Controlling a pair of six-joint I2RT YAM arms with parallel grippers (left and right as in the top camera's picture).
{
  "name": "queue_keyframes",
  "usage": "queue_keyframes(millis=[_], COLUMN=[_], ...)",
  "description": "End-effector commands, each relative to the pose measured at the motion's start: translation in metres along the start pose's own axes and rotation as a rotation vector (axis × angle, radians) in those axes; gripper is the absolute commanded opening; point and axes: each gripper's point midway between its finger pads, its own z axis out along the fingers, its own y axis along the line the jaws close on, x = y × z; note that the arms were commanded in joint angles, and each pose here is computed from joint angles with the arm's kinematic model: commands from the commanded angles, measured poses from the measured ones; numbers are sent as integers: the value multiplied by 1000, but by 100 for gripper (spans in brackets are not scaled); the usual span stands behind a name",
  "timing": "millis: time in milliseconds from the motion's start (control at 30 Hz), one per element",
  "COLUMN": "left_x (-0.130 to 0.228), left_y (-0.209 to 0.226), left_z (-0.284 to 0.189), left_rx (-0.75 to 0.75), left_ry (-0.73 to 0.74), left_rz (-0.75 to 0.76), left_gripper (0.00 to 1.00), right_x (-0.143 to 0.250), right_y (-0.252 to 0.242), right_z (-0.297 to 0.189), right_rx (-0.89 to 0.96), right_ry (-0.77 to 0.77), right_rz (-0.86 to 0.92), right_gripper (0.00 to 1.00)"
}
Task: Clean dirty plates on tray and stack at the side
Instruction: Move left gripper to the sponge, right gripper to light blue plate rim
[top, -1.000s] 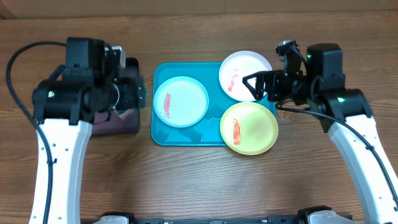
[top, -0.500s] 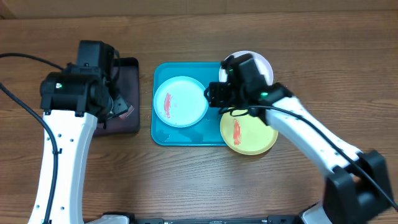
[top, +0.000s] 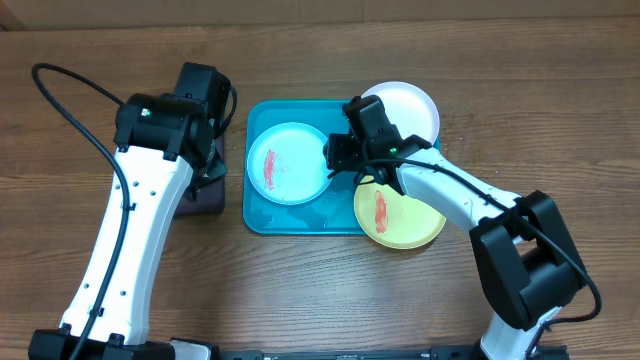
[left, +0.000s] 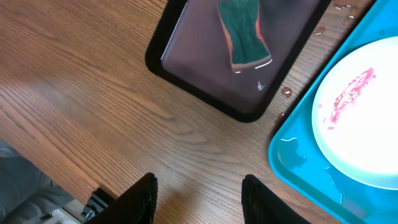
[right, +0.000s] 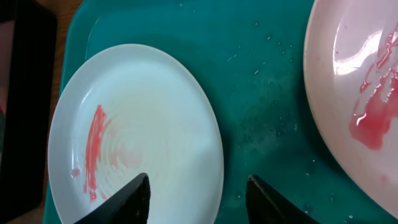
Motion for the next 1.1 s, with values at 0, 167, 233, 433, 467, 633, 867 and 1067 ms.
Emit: queue_keyframes(millis=[0,167,233,433,467,633,867,1067], left_x=[-6,-7,-7,-7,-7,-5,-7,-10], left_y=[-1,-5,-7,-17,-19,-27,-32,-34], left_z=[-4,3,6,22,24,36,39,40], left_rx=[-5,-16,-23,-53,-54,-63,-60,-50], left_ry=[-28,-17,-10,27,36,69,64,53], left_rz=[-31,-28,-27,-22,-19,-22,-57,-90], left_gripper=[45,43,43,42,41,35,32,33], right_x=[-3,7,10,12,12,15,17,17], right_y=[2,0,-7,-9,-10,-11,-12,-12], right_z=[11,24,29,32,32,36,40,40], right_rx=[6,26,53,61,63,69,70,70], right_ry=[-4,17,18,24,24,30,32,34], right_rz=[5,-3,-2,-2,-2,-4,-3,-2], right_gripper=[49,42,41,27,24,13,4,4])
